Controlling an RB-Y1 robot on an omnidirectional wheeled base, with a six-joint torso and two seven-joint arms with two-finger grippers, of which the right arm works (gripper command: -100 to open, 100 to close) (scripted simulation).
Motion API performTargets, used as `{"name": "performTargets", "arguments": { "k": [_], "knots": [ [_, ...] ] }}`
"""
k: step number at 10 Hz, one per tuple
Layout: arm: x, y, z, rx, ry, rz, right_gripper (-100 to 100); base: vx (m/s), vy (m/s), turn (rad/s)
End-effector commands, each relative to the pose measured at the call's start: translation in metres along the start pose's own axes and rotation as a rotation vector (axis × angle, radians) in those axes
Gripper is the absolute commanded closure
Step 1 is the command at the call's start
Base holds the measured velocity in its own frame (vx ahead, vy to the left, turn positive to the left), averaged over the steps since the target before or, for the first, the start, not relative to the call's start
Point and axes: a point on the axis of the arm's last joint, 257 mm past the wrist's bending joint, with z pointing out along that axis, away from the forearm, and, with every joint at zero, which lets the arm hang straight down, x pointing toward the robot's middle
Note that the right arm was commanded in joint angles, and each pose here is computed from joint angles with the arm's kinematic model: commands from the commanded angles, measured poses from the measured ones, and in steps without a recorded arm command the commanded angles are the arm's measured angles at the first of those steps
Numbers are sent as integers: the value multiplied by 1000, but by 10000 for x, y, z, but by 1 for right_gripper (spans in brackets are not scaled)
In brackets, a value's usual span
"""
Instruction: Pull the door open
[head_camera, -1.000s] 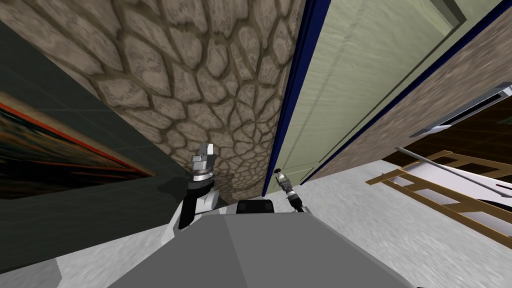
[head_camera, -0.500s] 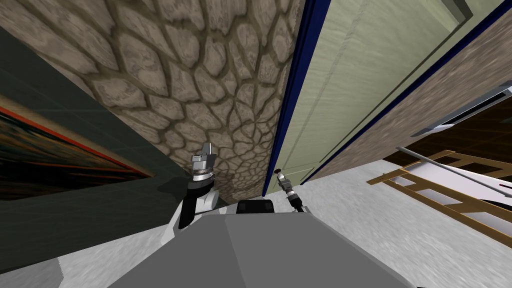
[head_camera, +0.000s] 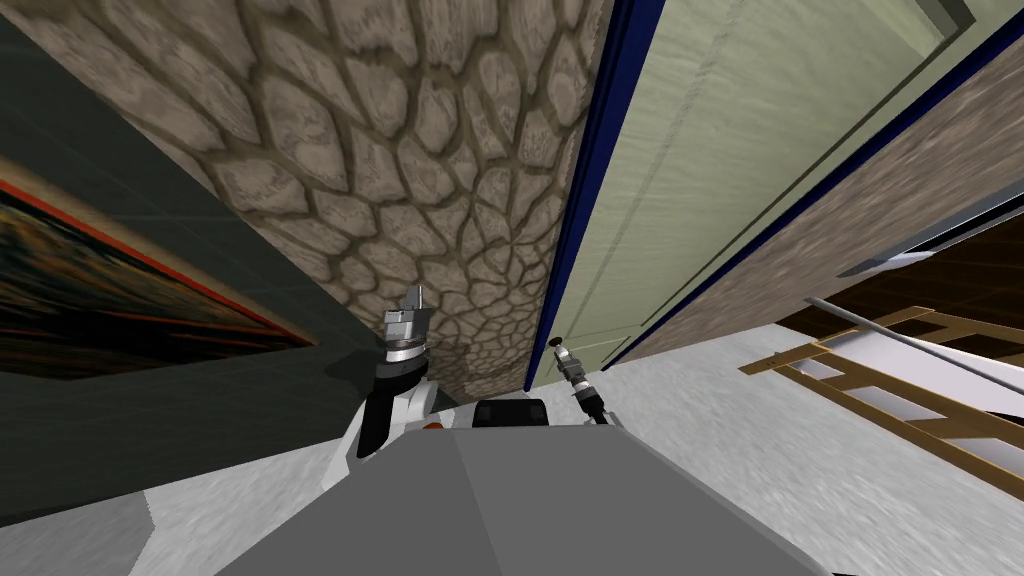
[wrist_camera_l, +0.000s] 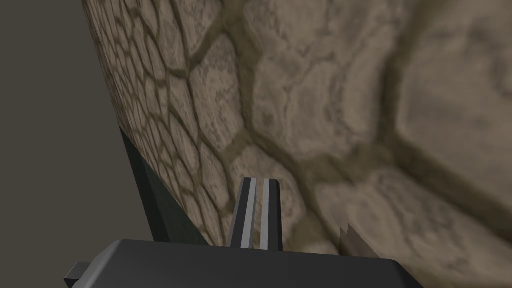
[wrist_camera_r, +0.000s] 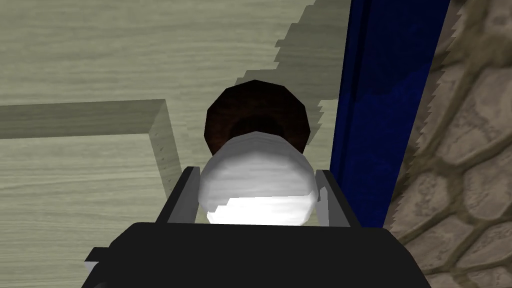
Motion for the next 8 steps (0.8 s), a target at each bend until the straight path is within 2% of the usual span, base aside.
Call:
{"name": "performTargets", "arguments": {
  "k": [1,7,8],
  "knots": [
    [-11,-34,-3,11,-5,55,100,-74,-45,78],
    [-63,-145,13,46,-32,249,100,-53,-30,99],
    [-63,-145,13,46,-32,257,100,-35,-24,35]
  ]
}}
